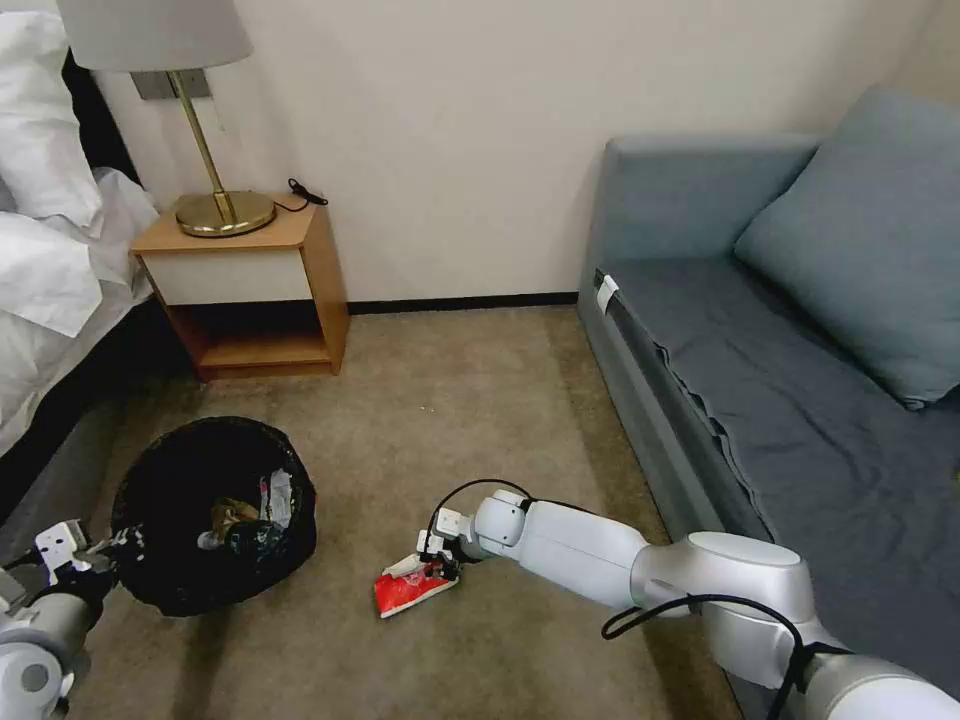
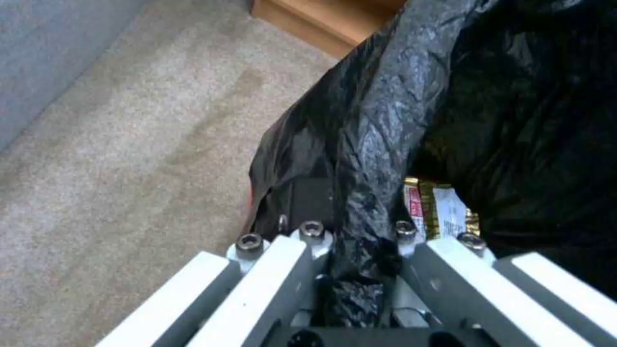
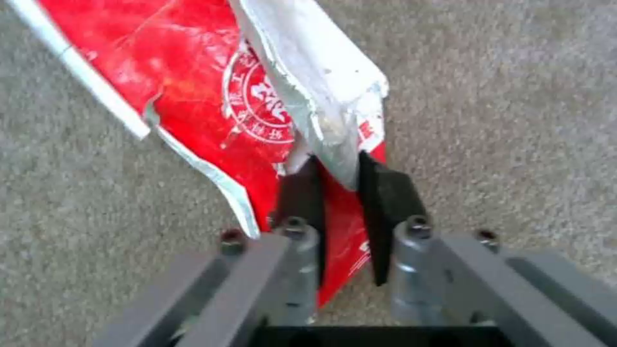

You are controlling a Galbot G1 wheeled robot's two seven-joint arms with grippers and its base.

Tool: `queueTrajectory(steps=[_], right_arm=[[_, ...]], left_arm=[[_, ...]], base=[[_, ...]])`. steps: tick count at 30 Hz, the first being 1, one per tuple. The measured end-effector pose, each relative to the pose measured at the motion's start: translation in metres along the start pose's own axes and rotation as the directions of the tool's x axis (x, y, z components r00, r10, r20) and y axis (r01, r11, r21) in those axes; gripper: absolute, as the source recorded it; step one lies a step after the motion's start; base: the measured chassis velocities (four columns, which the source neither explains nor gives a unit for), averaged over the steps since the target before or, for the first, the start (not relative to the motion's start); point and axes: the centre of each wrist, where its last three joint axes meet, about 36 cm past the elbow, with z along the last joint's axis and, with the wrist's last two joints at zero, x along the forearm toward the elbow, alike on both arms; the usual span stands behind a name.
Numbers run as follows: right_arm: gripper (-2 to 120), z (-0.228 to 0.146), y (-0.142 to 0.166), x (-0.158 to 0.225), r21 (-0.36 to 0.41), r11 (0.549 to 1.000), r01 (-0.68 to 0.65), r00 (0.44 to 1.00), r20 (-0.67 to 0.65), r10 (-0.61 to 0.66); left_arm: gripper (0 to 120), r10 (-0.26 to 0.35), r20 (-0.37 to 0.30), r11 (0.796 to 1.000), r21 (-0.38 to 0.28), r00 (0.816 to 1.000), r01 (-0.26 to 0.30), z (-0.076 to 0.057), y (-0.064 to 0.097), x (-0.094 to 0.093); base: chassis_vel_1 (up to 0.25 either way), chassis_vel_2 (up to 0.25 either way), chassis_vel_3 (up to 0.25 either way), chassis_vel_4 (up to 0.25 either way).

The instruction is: Pick up the trash bin, then pick up the garbage on the floor and place it into the trash bin.

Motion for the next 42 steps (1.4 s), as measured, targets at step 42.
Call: queueTrajectory(steps=[42], right_arm=[[0,-0.185,-0.018,0.279,-0.15,0.973,-0.175,0.632,0.741,0.228]], left_arm=[[2,0.07,-0.104,0.997,-0.009,0.992,-0.072,0.02,-0.036,-0.016]], base=[[0.0,0.0,0.0,0.0]])
